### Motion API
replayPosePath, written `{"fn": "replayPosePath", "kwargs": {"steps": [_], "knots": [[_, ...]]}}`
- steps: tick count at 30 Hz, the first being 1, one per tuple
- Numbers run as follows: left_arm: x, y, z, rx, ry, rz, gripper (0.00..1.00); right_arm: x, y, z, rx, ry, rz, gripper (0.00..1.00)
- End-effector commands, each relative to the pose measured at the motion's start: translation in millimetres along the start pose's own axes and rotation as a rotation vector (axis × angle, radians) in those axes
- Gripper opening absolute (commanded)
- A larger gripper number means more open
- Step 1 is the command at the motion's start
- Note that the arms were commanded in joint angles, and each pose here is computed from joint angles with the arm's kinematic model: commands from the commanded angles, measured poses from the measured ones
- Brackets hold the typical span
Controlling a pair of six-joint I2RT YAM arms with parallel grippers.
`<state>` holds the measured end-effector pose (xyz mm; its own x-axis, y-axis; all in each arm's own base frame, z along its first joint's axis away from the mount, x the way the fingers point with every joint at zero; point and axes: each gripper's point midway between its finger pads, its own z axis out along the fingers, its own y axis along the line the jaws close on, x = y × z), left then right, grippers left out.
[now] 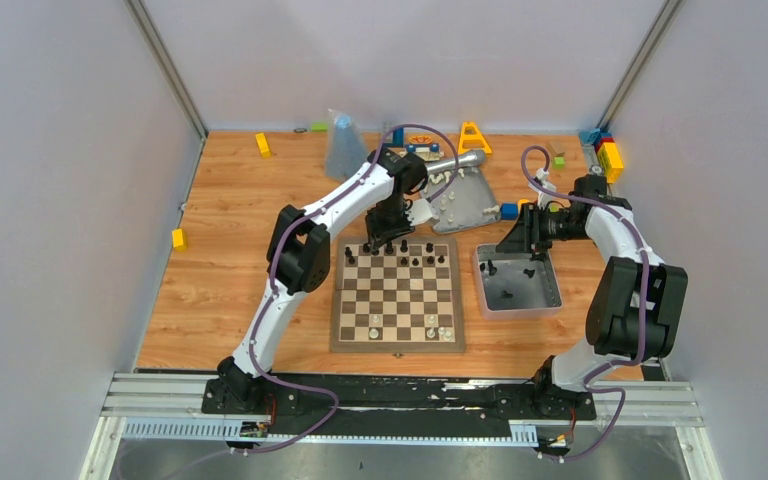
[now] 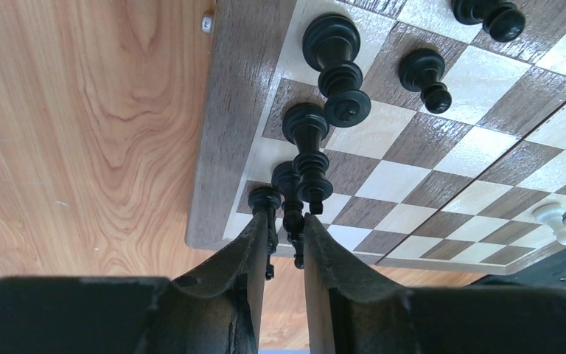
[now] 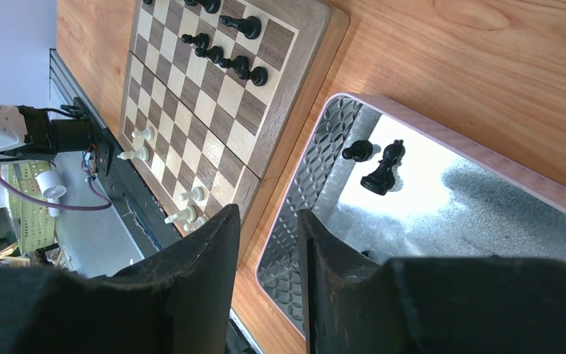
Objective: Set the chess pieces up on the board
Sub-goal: Place the chess piece on the chessboard.
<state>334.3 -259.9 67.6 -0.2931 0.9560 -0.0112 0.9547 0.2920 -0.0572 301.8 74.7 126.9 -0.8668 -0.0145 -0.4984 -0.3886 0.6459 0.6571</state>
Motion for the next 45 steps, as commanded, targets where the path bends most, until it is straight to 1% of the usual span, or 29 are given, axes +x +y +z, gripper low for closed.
{"fn": "replayPosePath", "kwargs": {"steps": [1,6,17,24,39,45], "knots": [[-6,3,-12,-0.022,-0.028,0.002,0.32,-8,5,-1,-0.036,-0.023,-0.033,0.35],[-7,2,-11,-0.015,-0.034,-0.003,0.30,-8,5,-1,-0.038,-0.022,-0.034,0.35],[-12,-5,-8,0.023,-0.055,-0.011,0.20,-6,4,0,-0.037,-0.016,-0.030,0.34],[-14,-8,-7,0.038,-0.063,-0.016,0.17,-6,4,0,-0.040,-0.015,-0.029,0.34],[-20,-5,-4,0.031,-0.083,-0.033,0.18,-5,4,0,-0.043,-0.011,-0.026,0.33],[-21,-2,-4,0.014,-0.081,-0.033,0.20,-6,4,0,-0.044,-0.012,-0.026,0.33]]}}
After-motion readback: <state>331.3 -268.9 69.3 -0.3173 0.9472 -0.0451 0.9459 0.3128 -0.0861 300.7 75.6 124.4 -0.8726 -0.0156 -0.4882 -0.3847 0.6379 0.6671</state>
